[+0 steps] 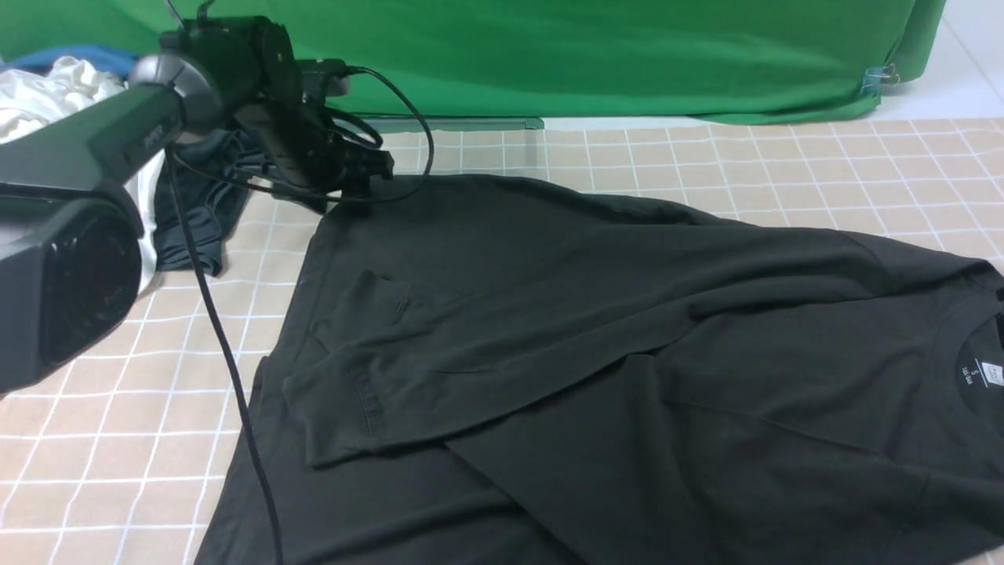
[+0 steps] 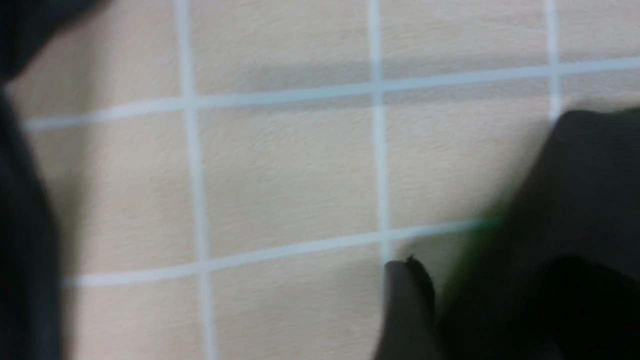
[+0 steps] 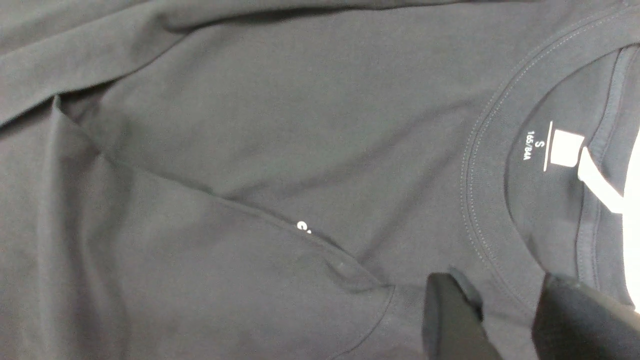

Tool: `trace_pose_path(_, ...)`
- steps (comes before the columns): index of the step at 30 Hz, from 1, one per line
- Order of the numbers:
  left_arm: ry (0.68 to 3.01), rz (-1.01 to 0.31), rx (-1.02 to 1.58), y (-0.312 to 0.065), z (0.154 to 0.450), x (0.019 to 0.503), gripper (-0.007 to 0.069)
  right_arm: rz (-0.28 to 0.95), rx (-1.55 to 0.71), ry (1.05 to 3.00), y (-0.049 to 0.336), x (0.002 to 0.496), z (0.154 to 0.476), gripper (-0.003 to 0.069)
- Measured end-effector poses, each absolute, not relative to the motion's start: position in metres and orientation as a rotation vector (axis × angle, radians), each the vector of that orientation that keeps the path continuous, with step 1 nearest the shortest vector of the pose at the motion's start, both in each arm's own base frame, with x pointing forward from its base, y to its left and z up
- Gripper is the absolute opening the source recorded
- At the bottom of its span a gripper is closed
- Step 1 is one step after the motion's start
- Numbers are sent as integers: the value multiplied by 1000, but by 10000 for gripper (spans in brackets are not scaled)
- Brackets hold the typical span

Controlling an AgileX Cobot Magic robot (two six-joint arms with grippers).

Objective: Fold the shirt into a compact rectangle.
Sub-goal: 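Grasp the near edge of the shirt at its hem and shoulder corners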

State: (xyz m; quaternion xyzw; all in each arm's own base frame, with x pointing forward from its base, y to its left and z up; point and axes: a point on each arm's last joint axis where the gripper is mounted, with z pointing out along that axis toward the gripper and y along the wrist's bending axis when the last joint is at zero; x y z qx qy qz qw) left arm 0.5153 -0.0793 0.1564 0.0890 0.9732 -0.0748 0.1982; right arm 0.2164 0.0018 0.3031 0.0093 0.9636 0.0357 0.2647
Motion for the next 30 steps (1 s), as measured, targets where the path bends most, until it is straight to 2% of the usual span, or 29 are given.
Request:
trace_pose_path(3, 2716, -277, 332, -84, 157, 514, 103, 96, 27, 2600, 2, 217, 303, 281)
trace_pose_path(5, 2710, -288, 361, -86, 158, 513, 35, 96, 27, 2600, 2, 217, 303, 281)
trace_pose_path(9, 2701, -264, 393, -89, 168, 511, 20, 96, 27, 2600, 2, 217, 303, 281)
trace_pose_path(12, 2695, -236, 466, -101, 188, 502, 20, 96, 27, 2597, 2, 217, 303, 281)
trace_pose_path(14, 2719, -245, 540, -120, 196, 492, 20, 96, 27, 2595, 2, 218, 303, 281)
trace_pose_path(18, 2789, -240, 634, -161, 195, 472, 20, 96, 28, 2597, 2, 219, 302, 281)
trace_pose_path(21, 2796, -222, 716, -187, 190, 462, 29, 96, 28, 2598, 2, 219, 302, 281)
trace_pose_path(23, 2792, -225, 750, -203, 189, 456, 70, 97, 29, 2598, 2, 219, 302, 281)
trace_pose_path(26, 2775, -230, 793, -220, 189, 448, 178, 98, 31, 2598, 2, 219, 302, 281)
trace_pose_path(27, 2764, -233, 810, -226, 190, 446, 226, 100, 31, 2598, 2, 219, 302, 281)
trace_pose_path(28, 2748, -238, 830, -234, 191, 443, 305, 100, 34, 2598, 2, 219, 302, 281)
trace_pose_path(30, 2734, -246, 848, -241, 194, 441, 361, 101, 35, 2598, 2, 219, 302, 281)
